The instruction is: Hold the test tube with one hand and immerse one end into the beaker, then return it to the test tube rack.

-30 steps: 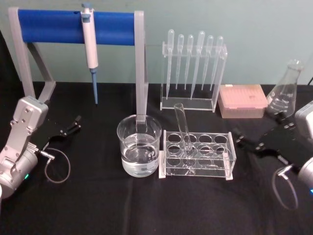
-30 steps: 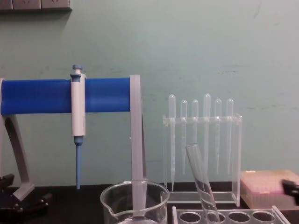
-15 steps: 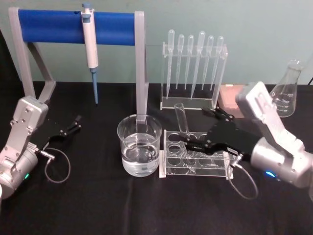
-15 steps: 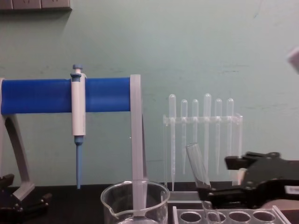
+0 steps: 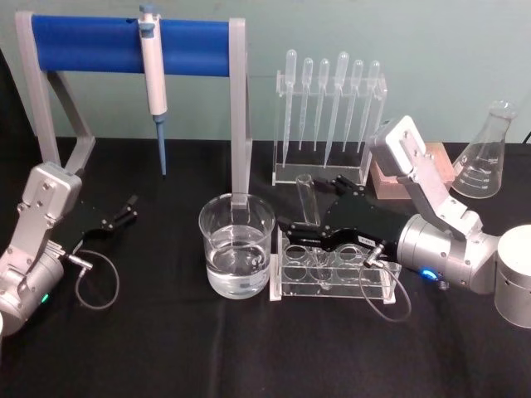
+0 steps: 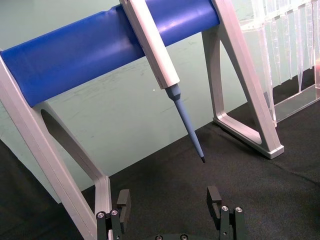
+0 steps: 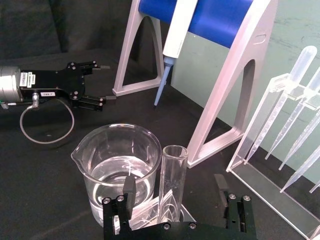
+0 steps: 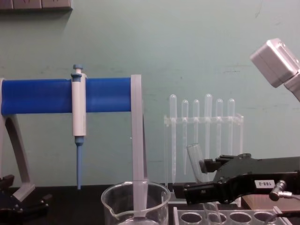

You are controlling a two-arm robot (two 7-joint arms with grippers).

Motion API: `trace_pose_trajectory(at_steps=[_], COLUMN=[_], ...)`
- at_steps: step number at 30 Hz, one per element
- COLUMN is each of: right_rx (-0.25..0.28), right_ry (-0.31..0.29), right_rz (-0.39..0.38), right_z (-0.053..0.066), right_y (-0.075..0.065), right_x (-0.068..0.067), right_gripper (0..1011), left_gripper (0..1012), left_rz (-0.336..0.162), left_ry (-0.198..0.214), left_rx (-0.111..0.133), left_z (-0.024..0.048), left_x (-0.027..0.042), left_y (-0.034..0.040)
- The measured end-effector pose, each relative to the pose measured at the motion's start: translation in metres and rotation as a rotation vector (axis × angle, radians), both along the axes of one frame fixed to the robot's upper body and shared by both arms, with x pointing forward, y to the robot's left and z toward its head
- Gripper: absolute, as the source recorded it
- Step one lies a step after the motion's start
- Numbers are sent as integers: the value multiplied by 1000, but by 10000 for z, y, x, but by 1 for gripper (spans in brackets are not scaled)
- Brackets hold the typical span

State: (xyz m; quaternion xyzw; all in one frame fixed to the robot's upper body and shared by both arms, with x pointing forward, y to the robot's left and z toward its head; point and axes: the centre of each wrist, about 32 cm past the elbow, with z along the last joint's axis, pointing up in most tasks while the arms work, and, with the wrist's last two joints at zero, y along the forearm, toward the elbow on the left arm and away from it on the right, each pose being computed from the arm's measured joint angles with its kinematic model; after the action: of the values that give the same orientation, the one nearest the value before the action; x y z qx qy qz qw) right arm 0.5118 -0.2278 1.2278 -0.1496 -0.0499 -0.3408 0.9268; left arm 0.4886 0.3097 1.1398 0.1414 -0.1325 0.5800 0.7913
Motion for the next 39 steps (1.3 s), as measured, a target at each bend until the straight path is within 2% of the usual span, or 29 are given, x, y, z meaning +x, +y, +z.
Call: trace_pose_trajectory(at_steps=[2,14,15,17,18,26,30,39], right_rx=[-3,-14,-14,-13,-12,14,43,184], right_ry=[3,-3,-4,-5,-6,-10,-17,-60], right_rz=[0,-10,-11,-12,-13,-19,-26,-53], right_z=[1,18,22,26,29,60,77,202], right_y=[4,2,-1,-5,-8,-27,-45,-119], right_x=[1,-30,-35,-38,-41,-89,-127,-282], right_gripper=[968,651,594,549,487,256,234,234], left_gripper=[1000,1000,1000,1000,1000,1000,1000,1000], left_rz=[0,0,0,0,0,0,0,0], left_ry=[0,0,0,0,0,0,0,0], left_rx=[0,0,0,0,0,0,0,0], left_z=[0,0,0,0,0,0,0,0], left_x=[0,0,0,0,0,0,0,0], left_y=[0,0,0,0,0,0,0,0])
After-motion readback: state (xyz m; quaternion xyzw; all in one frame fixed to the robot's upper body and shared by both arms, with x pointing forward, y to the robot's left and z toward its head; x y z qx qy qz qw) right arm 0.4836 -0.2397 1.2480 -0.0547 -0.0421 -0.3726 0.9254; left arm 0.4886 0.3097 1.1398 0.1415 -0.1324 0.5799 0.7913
